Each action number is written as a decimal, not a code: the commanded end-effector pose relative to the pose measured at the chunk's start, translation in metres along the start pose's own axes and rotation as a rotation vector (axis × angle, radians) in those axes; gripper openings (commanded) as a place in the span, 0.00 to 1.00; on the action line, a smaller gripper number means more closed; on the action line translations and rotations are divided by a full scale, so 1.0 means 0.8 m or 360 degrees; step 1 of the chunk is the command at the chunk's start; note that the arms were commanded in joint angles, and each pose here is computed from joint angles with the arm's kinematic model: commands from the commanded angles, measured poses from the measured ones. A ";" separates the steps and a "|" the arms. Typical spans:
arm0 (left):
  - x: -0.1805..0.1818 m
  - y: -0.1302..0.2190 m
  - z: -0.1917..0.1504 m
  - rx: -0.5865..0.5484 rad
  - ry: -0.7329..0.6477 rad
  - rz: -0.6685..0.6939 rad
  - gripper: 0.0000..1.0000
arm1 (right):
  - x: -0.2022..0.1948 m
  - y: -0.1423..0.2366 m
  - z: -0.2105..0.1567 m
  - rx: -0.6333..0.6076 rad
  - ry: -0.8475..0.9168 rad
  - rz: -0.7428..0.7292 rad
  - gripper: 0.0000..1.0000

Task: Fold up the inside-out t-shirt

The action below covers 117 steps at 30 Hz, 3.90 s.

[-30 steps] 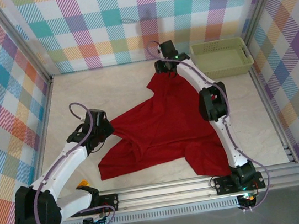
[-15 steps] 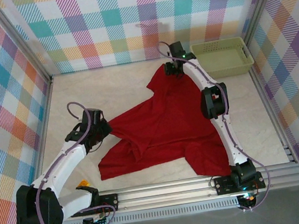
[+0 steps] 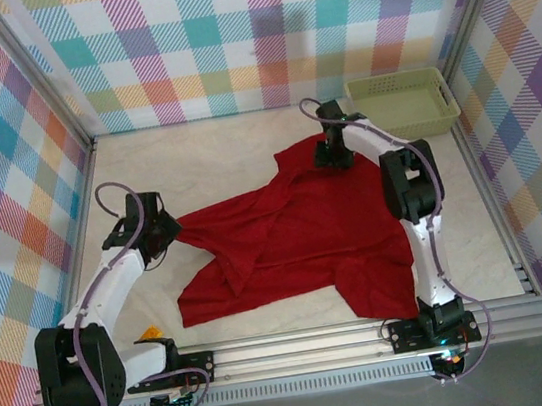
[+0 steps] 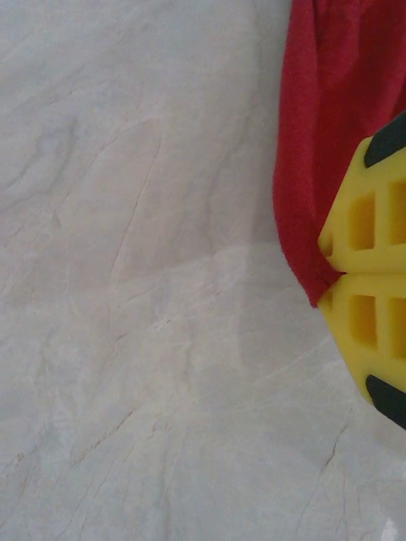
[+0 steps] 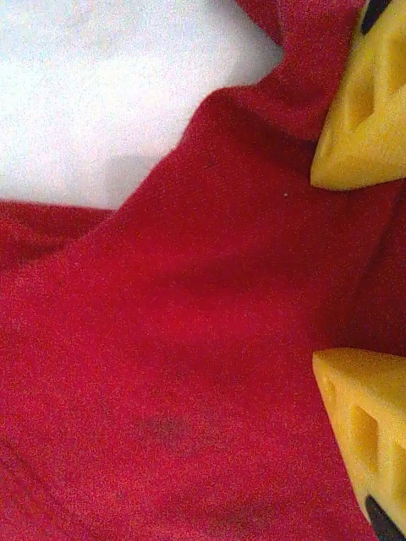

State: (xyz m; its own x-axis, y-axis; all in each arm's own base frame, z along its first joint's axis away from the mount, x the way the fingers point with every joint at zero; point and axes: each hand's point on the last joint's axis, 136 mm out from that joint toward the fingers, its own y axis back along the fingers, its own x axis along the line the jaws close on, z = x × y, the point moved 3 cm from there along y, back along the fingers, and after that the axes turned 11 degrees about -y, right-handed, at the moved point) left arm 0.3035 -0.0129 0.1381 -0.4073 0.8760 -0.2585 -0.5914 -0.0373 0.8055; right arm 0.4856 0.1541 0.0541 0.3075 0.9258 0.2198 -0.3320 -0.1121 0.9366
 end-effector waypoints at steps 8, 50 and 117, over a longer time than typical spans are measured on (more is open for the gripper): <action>-0.008 -0.003 0.014 0.0038 -0.0066 -0.0064 0.00 | 0.002 0.051 -0.042 -0.0138 0.0079 -0.0014 0.54; -0.014 0.024 0.058 -0.0103 -0.0052 -0.0048 0.00 | 0.002 0.039 0.113 -0.0333 0.0070 -0.0079 0.01; -0.040 0.000 0.350 -0.0345 0.0150 -0.0494 0.00 | 0.109 0.374 0.253 -0.1342 0.0450 0.1048 0.00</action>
State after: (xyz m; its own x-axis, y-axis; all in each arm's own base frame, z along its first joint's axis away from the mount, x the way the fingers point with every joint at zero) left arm 0.5365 0.0930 0.1999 -0.3170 0.8044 -0.5024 -0.7036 0.1558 0.6933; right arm 0.6321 0.1401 0.3025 -0.2547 0.8370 0.4843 -0.8369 -0.4417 0.3233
